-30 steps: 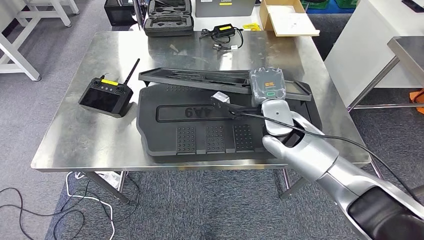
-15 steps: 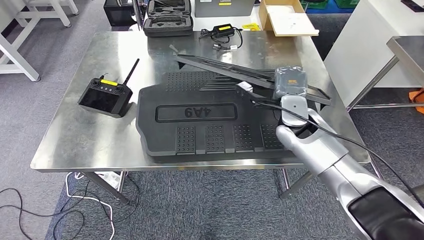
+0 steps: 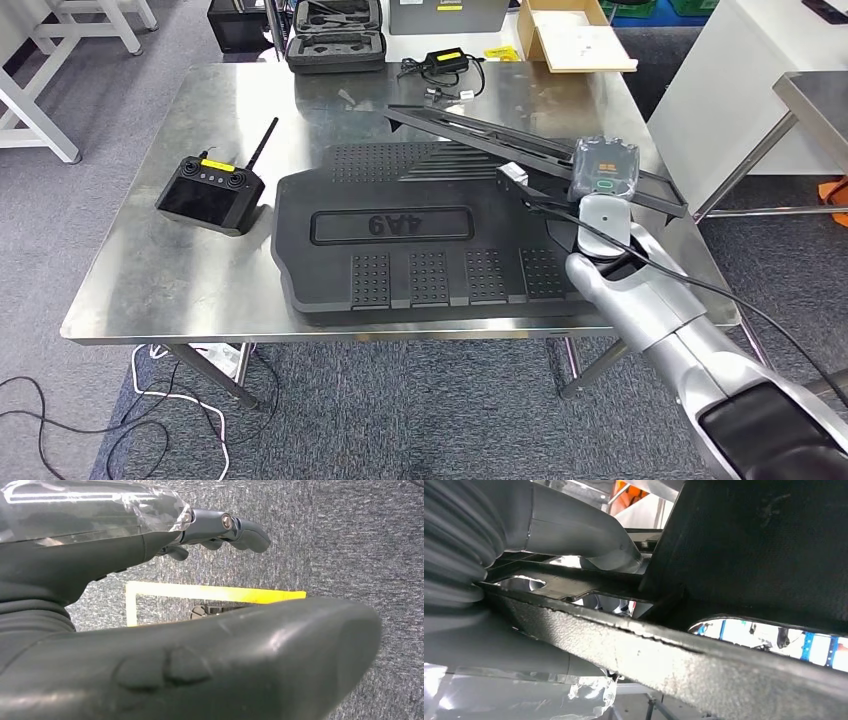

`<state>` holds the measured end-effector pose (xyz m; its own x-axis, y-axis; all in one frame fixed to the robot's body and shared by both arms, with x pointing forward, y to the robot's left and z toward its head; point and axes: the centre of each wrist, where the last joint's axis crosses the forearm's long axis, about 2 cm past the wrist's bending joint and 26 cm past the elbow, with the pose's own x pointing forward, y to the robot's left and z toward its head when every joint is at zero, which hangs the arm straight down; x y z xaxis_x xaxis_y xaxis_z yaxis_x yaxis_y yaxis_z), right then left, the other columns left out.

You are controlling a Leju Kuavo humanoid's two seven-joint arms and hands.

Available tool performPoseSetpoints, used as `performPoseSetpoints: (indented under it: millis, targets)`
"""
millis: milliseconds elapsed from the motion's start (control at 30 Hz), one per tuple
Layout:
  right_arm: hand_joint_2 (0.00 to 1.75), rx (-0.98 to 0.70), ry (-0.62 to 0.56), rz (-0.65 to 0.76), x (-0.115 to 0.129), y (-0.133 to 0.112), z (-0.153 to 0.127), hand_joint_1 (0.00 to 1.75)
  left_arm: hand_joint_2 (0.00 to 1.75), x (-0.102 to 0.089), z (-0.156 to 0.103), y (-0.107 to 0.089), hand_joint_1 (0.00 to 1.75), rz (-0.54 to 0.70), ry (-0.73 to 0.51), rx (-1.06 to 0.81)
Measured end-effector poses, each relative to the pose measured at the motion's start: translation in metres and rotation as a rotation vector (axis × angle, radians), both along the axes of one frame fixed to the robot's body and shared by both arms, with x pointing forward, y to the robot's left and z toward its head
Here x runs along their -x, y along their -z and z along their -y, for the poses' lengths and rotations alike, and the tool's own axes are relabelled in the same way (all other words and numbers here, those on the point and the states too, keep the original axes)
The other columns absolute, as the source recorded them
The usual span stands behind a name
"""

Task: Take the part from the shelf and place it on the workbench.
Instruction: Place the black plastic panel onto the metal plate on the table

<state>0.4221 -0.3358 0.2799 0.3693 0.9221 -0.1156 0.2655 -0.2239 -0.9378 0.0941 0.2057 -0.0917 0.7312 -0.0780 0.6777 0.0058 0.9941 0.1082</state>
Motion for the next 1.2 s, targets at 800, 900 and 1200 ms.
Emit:
performPoseSetpoints:
  millis: [800,900,1200]
  targets:
    - [1.75,0.252,-0.050,-0.088,0.004,0.038,-0.031,1.75,0.00,-0.001,0.003,-0.001,0.00,0.014,-0.011,0.009]
    - [1.75,0.237,-0.062,-0.103,0.004,0.041,-0.033,1.72,0.00,-0.001,0.003,-0.001,0.00,0.012,-0.015,0.012]
    - [1.75,0.120,-0.132,-0.176,0.003,0.049,-0.048,0.00,0.00,0.000,0.003,-0.001,0.00,0.007,-0.028,0.017]
